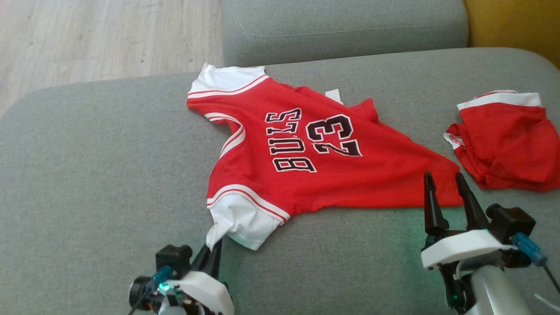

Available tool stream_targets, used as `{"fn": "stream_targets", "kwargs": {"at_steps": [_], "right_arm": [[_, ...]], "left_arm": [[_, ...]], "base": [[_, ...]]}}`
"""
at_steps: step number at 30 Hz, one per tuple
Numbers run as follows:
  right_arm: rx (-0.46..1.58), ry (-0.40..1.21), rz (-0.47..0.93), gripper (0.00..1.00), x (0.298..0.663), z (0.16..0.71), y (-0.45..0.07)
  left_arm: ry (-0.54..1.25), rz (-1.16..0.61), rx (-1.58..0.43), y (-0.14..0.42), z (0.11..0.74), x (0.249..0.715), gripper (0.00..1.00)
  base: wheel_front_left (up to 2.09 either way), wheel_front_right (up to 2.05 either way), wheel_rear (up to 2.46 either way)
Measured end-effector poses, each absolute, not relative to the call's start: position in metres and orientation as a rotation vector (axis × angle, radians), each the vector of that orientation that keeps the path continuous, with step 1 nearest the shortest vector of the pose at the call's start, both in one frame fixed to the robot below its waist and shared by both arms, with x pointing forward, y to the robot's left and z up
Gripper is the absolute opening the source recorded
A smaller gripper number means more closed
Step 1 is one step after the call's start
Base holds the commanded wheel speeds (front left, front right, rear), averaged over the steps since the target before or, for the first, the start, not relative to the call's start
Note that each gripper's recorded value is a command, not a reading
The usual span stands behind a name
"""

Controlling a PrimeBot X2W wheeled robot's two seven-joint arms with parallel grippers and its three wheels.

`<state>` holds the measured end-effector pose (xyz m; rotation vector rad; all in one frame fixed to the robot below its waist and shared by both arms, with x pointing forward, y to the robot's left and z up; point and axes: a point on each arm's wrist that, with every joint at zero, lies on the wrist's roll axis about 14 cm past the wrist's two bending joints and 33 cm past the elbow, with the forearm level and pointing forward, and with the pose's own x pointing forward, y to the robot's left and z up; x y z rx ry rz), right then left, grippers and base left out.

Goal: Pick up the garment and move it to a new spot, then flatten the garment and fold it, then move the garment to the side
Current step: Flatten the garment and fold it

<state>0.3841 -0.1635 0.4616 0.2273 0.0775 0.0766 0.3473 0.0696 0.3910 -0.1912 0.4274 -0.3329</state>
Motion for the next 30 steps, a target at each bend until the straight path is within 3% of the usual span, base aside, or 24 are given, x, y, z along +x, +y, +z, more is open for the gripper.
{"fn": "stream_targets", "kwargs": {"at_steps": [10,16,18,19,30], "right_arm": [[0.229,0.068,0.096,1.0,0.385,0.466,-0.157],[0.228,0.066,0.114,1.0,0.386,0.467,-0.151],[0.227,0.067,0.121,1.0,0.386,0.467,-0.149],[0.227,0.068,0.125,1.0,0.387,0.467,-0.147],[0.225,0.07,0.155,1.0,0.389,0.468,-0.137]], "left_arm": [[0.303,-0.195,-0.32,0.105,0.419,0.366,0.0],[0.424,-0.167,-0.371,0.115,0.403,0.358,0.0],[0.471,-0.156,-0.382,0.117,0.393,0.35,0.91],[0.479,-0.142,-0.384,0.12,0.39,0.347,1.0],[0.208,0.0,-0.371,0.165,0.441,0.366,1.0]], "base": [[0.0,0.0,0.0],[0.0,0.0,0.0],[0.0,0.0,0.0],[0.0,0.0,0.0],[0.0,0.0,0.0]]}}
